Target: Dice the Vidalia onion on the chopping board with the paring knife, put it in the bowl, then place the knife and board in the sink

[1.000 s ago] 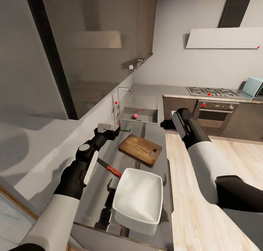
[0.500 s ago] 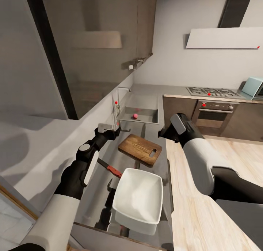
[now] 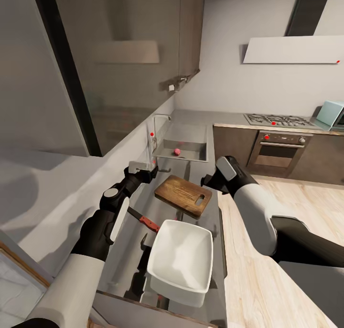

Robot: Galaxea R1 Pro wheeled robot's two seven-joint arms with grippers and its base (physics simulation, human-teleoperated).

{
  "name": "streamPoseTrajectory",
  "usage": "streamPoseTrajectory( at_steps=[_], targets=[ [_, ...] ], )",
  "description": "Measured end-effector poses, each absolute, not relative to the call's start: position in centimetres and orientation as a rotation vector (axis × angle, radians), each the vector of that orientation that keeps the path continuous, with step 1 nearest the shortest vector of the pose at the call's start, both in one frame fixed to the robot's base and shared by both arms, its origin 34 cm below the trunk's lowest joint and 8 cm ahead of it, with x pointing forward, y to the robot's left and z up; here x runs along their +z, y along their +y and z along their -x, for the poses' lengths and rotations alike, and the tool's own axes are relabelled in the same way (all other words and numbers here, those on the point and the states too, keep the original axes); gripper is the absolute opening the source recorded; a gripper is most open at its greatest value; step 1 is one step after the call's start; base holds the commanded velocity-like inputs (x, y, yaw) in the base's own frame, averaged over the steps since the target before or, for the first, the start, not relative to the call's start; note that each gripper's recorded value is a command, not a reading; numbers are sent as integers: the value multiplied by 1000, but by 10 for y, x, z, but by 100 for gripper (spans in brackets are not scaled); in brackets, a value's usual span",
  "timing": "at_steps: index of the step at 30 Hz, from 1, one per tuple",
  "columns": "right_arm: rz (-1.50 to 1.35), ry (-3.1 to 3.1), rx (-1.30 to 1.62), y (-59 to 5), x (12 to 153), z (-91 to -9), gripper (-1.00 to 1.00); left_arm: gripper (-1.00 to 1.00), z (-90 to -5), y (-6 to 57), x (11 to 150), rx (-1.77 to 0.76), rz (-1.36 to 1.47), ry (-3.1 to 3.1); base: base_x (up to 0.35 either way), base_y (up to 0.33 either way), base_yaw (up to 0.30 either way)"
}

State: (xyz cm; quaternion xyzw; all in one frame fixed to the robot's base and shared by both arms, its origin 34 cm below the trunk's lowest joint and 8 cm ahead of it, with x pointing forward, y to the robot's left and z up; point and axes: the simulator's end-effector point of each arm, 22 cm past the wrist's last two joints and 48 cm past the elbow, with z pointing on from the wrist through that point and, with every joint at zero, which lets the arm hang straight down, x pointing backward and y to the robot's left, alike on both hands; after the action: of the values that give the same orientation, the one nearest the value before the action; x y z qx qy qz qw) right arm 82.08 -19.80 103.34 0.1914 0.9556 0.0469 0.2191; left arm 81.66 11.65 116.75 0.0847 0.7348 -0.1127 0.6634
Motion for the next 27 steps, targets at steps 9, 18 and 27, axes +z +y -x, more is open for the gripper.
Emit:
streamPoseTrajectory(
  at_steps=[9,18,27],
  targets=[
    [-608,2678,264,-172,1017,-811,100,100,-817,117,1168,-255,-191,1660,0,0,0],
    [-616,2688,276,-170,1014,-809,100,100,-817,117,1168,-255,-191,1660,0,0,0],
    [-628,2698,227,-177,1012,-806,100,100,-817,117,1168,-255,-191,1660,0,0,0]
  ],
)
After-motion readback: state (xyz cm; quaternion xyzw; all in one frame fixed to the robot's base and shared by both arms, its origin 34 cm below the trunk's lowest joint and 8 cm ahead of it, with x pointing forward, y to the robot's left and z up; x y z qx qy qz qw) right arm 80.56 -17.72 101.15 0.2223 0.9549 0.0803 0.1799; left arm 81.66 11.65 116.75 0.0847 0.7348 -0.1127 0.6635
